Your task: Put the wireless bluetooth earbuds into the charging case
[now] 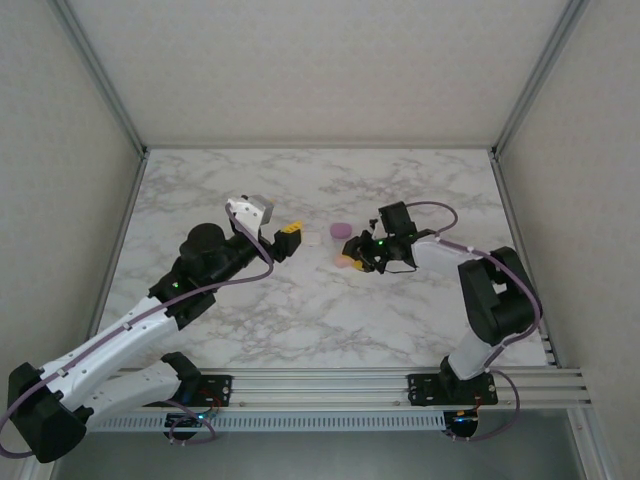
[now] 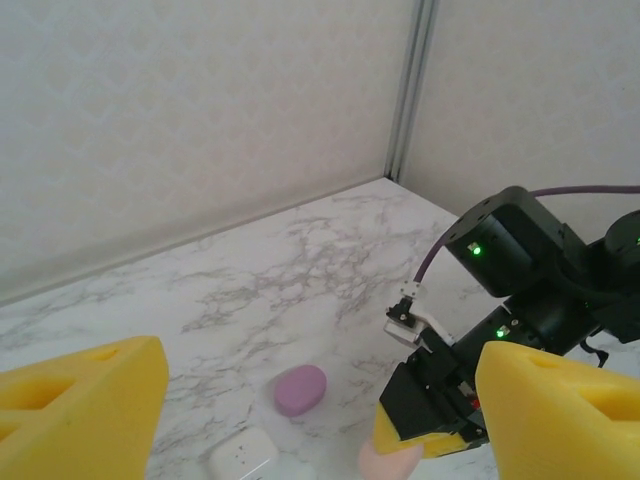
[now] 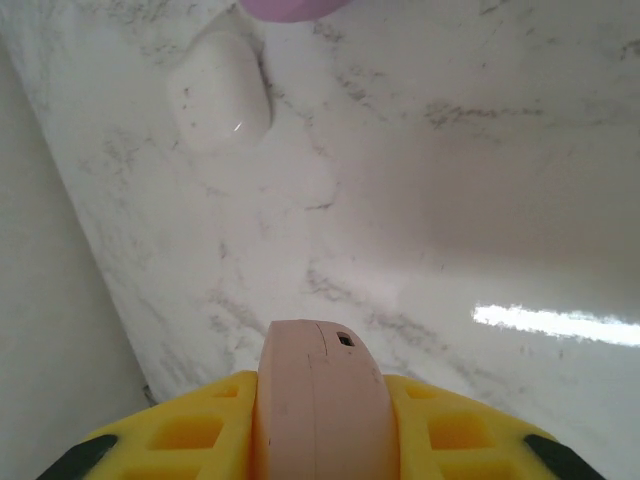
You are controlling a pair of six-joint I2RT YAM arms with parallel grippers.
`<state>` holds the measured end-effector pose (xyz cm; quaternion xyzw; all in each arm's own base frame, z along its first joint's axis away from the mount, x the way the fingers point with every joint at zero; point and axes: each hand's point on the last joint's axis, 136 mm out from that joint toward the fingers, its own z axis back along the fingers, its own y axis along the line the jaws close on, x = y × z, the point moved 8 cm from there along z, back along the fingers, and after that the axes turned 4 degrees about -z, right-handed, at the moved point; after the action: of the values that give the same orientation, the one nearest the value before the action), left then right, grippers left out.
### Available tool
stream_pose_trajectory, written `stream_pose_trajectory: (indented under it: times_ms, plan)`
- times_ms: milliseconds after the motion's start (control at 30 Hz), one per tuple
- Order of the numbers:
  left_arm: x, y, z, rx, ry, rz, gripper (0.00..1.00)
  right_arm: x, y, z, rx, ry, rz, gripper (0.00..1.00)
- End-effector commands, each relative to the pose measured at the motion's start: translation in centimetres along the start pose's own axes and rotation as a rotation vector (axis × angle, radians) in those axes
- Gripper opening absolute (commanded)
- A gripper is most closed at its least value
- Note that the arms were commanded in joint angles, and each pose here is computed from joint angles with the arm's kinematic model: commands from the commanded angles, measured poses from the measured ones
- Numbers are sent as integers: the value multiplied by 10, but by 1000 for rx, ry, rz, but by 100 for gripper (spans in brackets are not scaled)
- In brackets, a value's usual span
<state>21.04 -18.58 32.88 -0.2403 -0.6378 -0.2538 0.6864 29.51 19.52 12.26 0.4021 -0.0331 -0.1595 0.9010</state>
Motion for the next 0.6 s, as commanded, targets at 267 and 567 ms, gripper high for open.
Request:
stream_pose_trajectory:
  times_ms: [267, 567]
  plan:
    - [6, 5, -5, 44, 4, 11, 83, 15, -10, -37, 8, -5, 41, 26]
    - [2, 9, -3, 84, 14, -1, 94, 6, -20, -13, -159, -78, 81, 59]
